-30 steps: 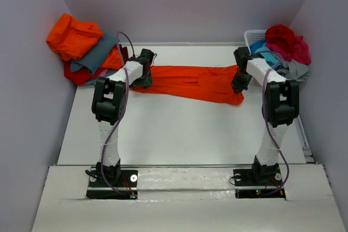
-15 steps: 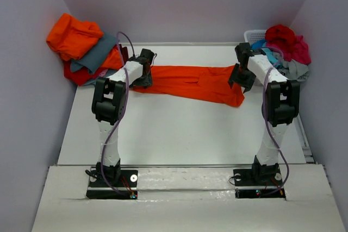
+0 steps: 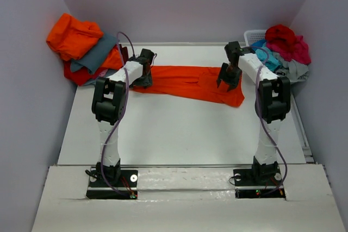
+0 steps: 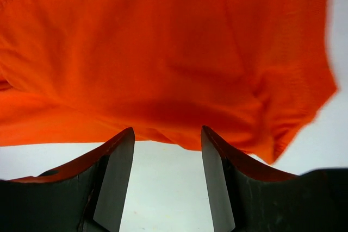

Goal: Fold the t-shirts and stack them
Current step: Fold the tshirt

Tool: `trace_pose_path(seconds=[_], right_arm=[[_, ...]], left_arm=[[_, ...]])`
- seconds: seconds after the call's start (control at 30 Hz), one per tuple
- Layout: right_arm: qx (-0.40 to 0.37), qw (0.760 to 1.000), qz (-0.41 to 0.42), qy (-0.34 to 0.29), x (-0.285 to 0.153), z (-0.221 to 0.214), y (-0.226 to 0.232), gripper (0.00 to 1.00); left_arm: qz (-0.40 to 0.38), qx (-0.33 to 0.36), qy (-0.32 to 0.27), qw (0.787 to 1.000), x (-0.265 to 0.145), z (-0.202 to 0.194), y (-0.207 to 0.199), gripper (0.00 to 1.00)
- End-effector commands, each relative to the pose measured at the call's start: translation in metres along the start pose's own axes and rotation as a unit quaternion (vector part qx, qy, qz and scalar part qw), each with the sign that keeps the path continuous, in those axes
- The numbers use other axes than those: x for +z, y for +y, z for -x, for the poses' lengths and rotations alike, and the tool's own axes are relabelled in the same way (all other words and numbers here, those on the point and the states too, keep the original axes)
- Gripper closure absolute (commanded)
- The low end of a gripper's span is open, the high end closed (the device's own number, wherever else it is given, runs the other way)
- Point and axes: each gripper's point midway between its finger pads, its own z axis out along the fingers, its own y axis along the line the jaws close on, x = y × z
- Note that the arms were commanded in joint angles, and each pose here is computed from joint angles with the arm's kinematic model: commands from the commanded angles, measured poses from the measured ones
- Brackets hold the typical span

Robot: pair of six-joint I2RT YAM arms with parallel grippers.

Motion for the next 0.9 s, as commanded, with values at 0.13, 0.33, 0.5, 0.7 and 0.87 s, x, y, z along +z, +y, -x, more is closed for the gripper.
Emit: trace_pose_path(seconds=[0.13,0.33,0.5,0.7,0.87], right_arm=[[-0.033,0.995,0.065,0.066,0.027,-0.035,0.046,0.43],[-0.034,0.995,0.052,0.083,0.043,-0.050,0.035,0.43],[-0.033,0.995,0.036,0.088,0.051,-0.058,0.025,0.43],[-0.034,0.995,0.005,0.095,0.060,-0.068,0.008,0.43],[-0.020,0.996,-0.011,0.091,0.059,-0.068,-0.007,0.42]], left_arm=[[0.018,0.005,-0.007,1.000,-0.008,0.005,0.008,0.22],[0.024,0.006,-0.007,1.000,-0.006,0.007,0.008,0.22],[0.049,0.016,0.029,0.998,0.004,-0.014,0.015,0.22],[0.049,0.016,0.048,0.998,0.002,-0.041,0.024,0.22],[0.014,-0.001,0.065,0.998,-0.011,-0.062,0.022,0.23]])
